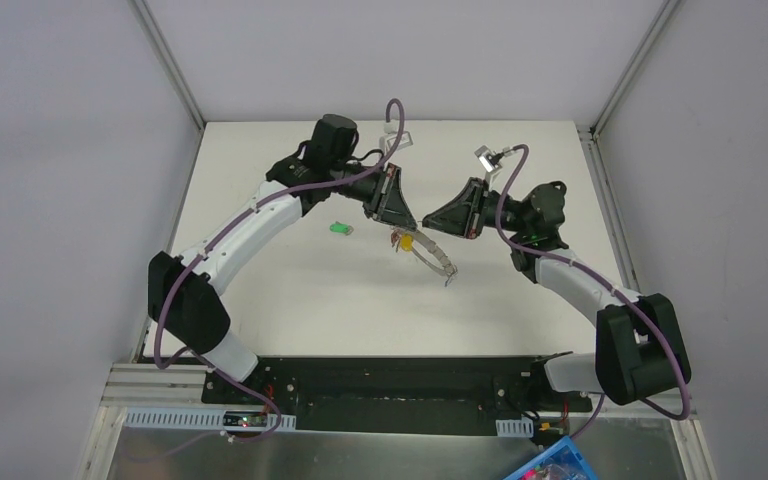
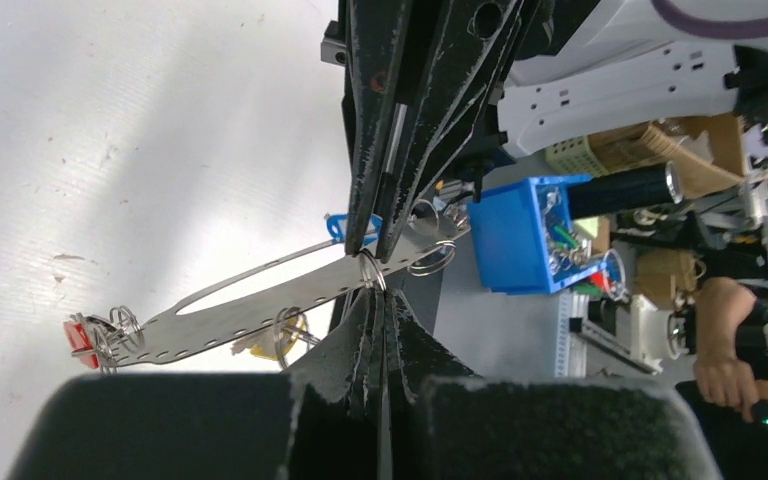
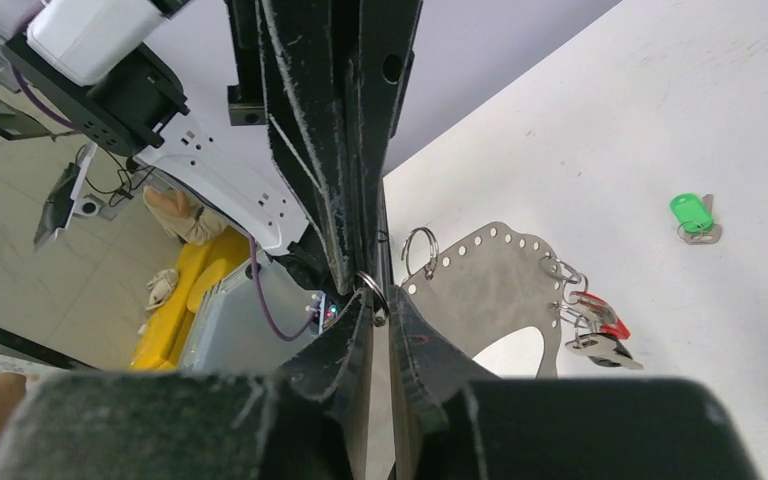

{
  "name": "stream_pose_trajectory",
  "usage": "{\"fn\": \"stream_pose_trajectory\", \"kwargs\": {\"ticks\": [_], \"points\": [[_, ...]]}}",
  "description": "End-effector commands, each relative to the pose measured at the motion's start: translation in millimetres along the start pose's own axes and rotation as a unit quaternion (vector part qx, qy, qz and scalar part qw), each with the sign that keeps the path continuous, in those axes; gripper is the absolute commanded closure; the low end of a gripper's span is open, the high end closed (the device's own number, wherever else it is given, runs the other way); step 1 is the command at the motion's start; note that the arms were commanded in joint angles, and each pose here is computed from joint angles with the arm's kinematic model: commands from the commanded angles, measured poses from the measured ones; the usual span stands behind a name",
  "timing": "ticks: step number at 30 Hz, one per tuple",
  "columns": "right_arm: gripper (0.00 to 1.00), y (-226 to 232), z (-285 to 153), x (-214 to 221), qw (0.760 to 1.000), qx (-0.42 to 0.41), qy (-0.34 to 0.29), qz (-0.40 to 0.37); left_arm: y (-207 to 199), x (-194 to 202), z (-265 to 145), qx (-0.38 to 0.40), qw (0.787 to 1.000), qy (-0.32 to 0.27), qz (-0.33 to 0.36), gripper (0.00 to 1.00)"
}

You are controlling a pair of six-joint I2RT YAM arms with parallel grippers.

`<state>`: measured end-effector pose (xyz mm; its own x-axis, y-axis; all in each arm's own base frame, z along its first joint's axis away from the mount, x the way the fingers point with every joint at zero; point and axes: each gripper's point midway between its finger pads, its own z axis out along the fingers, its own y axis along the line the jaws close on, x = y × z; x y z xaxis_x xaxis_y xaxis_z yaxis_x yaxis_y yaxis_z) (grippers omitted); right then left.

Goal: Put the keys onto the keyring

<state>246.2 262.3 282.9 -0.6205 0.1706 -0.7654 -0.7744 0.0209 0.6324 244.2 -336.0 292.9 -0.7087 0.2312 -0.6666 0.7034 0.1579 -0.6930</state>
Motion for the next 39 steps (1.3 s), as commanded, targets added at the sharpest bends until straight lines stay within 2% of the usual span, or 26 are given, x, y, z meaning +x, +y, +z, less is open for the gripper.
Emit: {"fn": "stream_pose_trajectory", "kwargs": {"ticks": [1, 9, 18, 28, 33, 39], "points": [[0.84, 16, -3, -6, 0.997, -0.022, 0.009, -0.08, -7, 15, -3, -0.026, 0.998, 0.056, 0.034, 1.0], [0.69, 25, -1, 9, 0.993, -0.045, 0.049, -0.101, -14, 34, -1, -0.033, 0.99, 0.129, 0.052, 1.0], [0.67, 31, 5, 33, 0.986, -0.07, 0.1, -0.116, -20, 38, 1, -0.018, 0.988, 0.14, 0.063, 1.0], [0.8, 37, 10, 44, 0.981, -0.089, 0.128, -0.115, -20, 39, 1, -0.014, 0.988, 0.143, 0.064, 1.0], [1.0, 40, 11, 42, 0.981, -0.093, 0.13, -0.113, -19, 39, 2, -0.014, 0.987, 0.144, 0.064, 1.0], [1.0, 39, 13, 32, 0.985, -0.075, 0.116, -0.099, -23, 28, -5, -0.008, 0.989, 0.121, 0.085, 1.0]]}}
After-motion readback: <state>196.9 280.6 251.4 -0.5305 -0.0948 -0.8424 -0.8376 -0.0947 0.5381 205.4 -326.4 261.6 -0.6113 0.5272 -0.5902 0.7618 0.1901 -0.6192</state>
